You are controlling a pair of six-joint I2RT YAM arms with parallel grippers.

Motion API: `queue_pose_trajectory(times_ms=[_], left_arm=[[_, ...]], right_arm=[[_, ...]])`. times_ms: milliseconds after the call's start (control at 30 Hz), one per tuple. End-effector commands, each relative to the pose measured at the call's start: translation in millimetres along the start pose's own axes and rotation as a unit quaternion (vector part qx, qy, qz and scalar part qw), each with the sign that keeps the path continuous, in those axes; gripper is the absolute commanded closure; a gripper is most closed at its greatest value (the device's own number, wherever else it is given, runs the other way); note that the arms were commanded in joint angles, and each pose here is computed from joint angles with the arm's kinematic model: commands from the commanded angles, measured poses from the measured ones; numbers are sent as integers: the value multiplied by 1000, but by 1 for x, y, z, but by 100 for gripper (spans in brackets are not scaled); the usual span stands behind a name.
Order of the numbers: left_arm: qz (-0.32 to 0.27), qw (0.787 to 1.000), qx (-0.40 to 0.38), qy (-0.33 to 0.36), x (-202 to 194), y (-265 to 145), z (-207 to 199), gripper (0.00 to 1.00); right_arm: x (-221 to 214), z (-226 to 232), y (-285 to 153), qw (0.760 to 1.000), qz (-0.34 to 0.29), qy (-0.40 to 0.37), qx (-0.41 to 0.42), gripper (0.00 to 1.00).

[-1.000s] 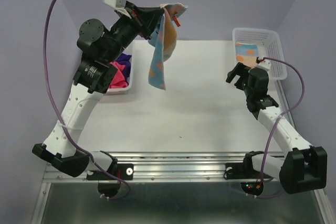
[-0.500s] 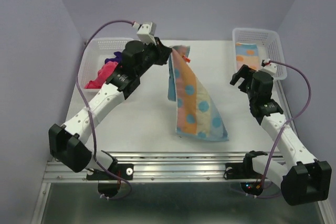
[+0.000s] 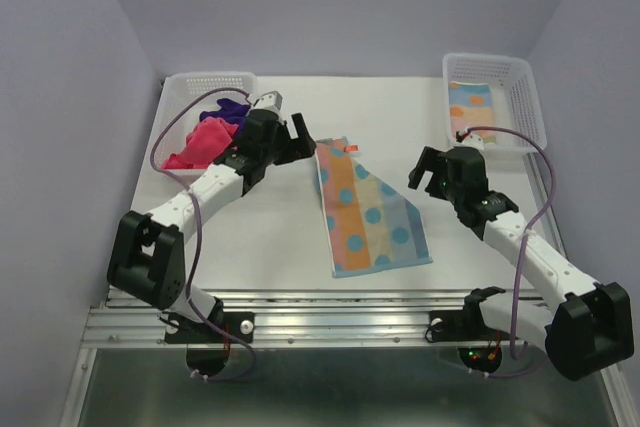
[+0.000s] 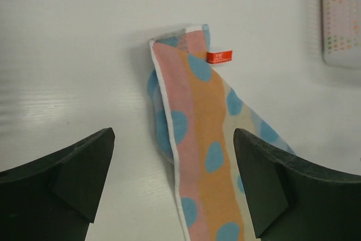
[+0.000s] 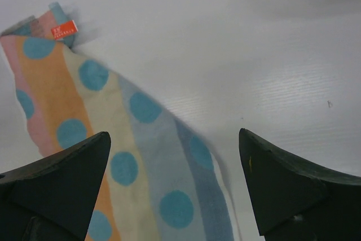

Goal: Fold and stack the towels
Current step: Move the towel to the center of the board

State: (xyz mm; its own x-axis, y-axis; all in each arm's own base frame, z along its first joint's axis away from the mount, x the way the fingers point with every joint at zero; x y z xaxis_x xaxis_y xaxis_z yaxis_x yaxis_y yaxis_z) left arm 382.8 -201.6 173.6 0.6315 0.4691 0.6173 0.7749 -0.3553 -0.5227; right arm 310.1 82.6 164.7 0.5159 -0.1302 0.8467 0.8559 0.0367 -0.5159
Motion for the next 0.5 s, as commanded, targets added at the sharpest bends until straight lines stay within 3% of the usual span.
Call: queue_pose_trajectory(times_ms=[0, 233, 467], left_arm=[[-16, 999, -34, -9, -13, -30, -18, 1], [117, 985, -125, -7, -127, -45, -39, 1], [166, 980, -106, 1, -160, -8, -37, 1]], right_arm=[[-40, 5, -2, 998, 64, 0, 7, 0], [-102, 35, -18, 989, 136, -37, 32, 0], [-132, 47, -7, 984, 163, -34, 60, 0]])
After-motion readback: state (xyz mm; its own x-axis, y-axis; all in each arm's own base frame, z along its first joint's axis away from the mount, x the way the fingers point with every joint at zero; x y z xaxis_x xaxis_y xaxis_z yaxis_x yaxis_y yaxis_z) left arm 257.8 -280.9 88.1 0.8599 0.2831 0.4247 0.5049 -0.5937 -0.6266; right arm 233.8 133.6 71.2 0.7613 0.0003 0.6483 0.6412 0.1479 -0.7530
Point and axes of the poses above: each gripper's point midway between its finger pads, its own y axis out along the fingers, its own z axis along the line the jaws close on, x = y × z, the point moved 2 cm from there along -y, back along the fingers, and after that the axes turned 12 degrees about -y, right-handed, at the moved point
